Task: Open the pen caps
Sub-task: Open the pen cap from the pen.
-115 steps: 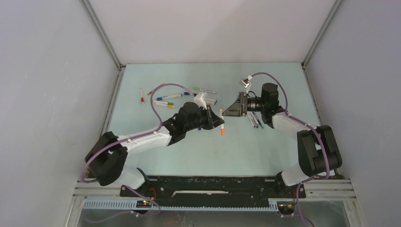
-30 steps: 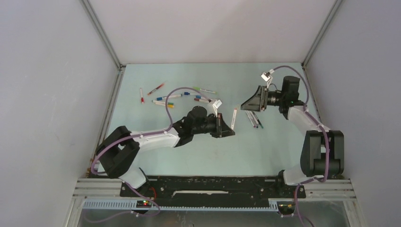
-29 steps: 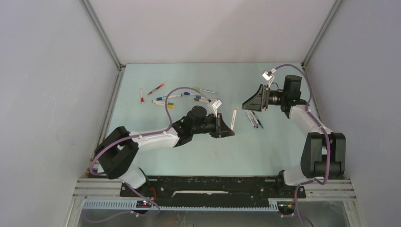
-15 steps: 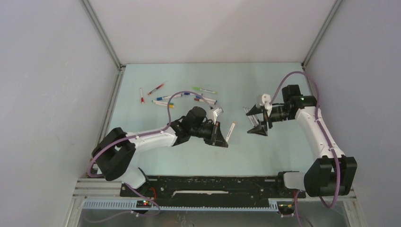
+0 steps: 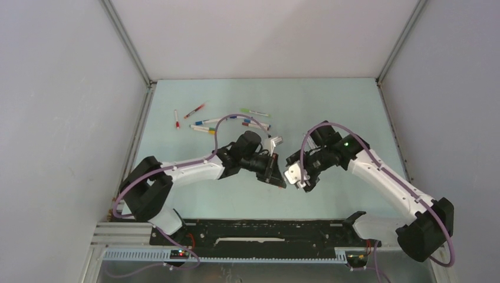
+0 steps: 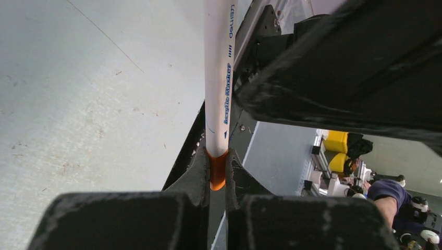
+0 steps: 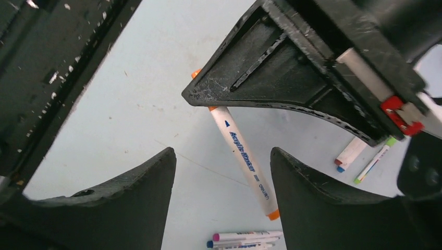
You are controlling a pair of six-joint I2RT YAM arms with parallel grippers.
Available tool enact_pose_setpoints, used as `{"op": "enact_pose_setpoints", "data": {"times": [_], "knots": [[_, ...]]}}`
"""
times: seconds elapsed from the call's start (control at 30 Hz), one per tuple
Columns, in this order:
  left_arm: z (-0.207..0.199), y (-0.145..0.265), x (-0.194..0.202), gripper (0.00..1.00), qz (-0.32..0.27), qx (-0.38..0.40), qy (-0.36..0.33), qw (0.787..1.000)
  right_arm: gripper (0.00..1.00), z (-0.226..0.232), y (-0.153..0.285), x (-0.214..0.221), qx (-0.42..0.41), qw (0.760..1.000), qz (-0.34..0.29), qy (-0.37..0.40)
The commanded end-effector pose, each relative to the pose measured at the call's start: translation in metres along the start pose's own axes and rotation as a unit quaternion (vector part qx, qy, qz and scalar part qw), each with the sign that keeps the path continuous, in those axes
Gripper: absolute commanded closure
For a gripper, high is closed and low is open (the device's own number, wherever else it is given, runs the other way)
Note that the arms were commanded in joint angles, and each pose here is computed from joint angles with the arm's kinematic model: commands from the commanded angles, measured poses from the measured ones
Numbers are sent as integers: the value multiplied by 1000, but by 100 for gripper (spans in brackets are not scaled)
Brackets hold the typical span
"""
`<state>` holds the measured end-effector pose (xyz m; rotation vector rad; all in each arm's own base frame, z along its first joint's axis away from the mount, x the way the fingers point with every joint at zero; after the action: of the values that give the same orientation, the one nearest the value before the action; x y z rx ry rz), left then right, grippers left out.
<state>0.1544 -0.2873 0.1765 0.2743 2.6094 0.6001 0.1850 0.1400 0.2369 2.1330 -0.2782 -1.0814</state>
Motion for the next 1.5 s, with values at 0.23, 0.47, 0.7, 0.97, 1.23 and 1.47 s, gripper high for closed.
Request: {"op": "enact_pose_setpoints", "data": {"times": [0.23,0.47,0.7,0.97,1.23,1.47], "knots": [[-25,-6,-12,100,16,53,-38,998,45,-8,-25,8,-22,991,114,59],[-26,-2,-9,100,20,51,-47,997,78,4,-31,13,-44,989,123,75],[-13,1,6,100,68,15,-38,997,100,13,-13,23,-25,987,139,80],[1,10,34,100,137,-21,-24,990,100,12,24,47,44,980,185,53],[6,15,47,100,153,-24,-17,988,100,14,41,60,79,977,196,24],[-1,24,38,100,71,-68,-44,994,100,14,51,71,194,960,102,-172]]}}
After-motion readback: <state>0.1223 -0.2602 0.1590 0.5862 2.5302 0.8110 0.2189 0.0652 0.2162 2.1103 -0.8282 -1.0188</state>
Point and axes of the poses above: each gripper's point midway between its finger pads, its own y axis back along the fingers, its own z axis along the line the jaws close on, x = y × z, the point moved 10 cm from there along y, back along the fingers, and after that the axes turned 2 degrees about y, right-handed, at the moved point
